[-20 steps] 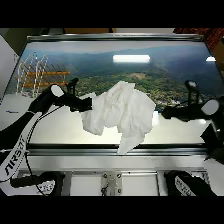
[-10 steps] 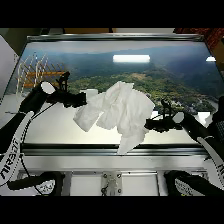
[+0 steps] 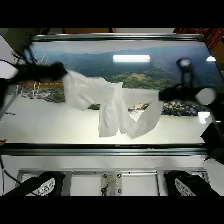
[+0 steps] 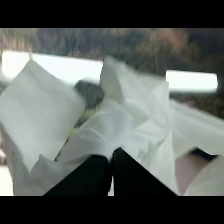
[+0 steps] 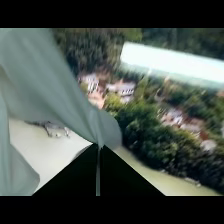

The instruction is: Fold the clothes and pants, and hang the long-sleeved shirts on hangers.

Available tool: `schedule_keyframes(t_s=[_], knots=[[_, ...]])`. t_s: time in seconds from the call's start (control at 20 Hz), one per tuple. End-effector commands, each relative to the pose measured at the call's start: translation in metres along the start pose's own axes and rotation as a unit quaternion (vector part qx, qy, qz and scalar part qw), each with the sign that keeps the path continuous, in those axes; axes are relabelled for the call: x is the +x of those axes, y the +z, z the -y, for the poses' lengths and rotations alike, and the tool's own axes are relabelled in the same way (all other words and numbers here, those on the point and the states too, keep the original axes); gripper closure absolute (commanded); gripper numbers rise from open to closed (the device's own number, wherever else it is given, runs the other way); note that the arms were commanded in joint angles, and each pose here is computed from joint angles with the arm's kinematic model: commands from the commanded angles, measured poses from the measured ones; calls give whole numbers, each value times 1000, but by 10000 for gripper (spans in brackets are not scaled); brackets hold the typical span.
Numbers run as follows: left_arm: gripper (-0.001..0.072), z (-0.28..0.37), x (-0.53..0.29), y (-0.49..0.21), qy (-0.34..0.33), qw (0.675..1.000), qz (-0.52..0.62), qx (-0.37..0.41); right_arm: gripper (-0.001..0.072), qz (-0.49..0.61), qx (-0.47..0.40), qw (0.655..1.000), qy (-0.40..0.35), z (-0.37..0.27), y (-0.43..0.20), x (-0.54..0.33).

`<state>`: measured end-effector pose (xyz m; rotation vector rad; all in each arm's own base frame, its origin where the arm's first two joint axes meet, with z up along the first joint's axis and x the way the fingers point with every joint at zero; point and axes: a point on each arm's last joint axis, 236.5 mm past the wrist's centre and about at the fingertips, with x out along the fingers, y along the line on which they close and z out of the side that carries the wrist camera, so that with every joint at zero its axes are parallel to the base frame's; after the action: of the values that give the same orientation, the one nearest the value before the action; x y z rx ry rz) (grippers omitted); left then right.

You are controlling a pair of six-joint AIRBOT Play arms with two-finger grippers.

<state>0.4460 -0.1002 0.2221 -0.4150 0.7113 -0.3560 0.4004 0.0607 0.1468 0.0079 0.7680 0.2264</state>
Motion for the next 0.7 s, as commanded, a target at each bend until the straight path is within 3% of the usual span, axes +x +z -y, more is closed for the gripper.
schedule_keyframes(t_s=[0.0,0.2,0.4,0.55,0.65], knots=[[695,79,-146,89,-26,978,187,84,693,188,-40,979,-62,9,107,-156],[694,152,-273,104,-52,929,328,160,693,336,-42,939,-64,-16,140,-286],[694,191,-354,98,-68,882,423,195,693,396,-25,916,-57,-28,132,-345],[694,180,-347,93,-60,884,425,186,693,398,11,917,-40,-29,128,-349],[694,142,-296,90,-25,911,377,166,693,346,44,937,-31,-25,120,-318]])
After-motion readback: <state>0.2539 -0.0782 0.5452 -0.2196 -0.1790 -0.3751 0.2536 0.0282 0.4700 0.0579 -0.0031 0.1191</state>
